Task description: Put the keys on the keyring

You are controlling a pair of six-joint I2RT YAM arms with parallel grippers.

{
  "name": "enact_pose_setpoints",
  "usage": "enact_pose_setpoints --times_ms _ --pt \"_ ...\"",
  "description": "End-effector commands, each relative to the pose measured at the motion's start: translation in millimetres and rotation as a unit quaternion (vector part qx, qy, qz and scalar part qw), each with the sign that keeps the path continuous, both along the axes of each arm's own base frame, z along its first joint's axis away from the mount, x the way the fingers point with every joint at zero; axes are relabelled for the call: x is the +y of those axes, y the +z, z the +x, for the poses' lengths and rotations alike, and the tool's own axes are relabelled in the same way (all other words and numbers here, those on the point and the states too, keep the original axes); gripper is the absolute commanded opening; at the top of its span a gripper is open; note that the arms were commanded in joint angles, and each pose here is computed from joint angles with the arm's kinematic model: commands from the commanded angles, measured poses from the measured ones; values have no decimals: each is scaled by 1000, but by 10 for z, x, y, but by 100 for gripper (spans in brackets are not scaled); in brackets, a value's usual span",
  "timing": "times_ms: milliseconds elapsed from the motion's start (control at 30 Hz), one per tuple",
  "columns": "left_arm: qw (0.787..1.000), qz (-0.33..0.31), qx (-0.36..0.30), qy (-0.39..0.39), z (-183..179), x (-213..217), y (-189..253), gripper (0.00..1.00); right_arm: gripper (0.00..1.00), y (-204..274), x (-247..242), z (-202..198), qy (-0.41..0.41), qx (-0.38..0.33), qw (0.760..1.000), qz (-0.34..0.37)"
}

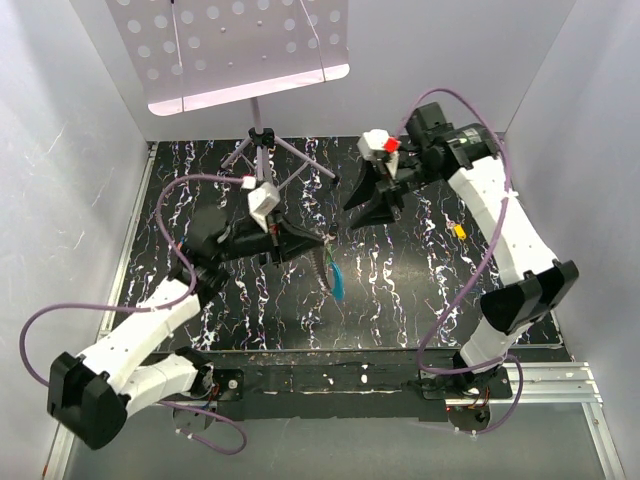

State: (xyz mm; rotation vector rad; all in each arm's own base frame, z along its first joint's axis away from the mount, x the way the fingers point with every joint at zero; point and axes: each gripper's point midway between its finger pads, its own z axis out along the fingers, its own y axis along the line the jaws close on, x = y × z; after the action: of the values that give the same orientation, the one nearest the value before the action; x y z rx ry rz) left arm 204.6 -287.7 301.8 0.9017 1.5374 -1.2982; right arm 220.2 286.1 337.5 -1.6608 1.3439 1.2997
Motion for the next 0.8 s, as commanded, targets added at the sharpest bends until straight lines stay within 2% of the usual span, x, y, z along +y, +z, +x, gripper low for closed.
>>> enact_pose_setpoints --times_ms 0,133,267,400,767 --pt "948 -250 -178 89 -8 286 1089 0 54 486 -194 -579 46 41 994 90" --pt "912 -353 -172 120 57 447 1368 0 53 619 -182 -608 53 40 991 116" --pt "889 -431 -133 82 47 467 1563 0 52 758 -153 -542 44 41 992 113" --pt "892 -436 -115 45 54 356 1634 0 51 864 -87 -375 18 47 994 100" --pt "895 -428 -120 34 8 335 1622 0 45 807 47 -41 -40 90 993 72"
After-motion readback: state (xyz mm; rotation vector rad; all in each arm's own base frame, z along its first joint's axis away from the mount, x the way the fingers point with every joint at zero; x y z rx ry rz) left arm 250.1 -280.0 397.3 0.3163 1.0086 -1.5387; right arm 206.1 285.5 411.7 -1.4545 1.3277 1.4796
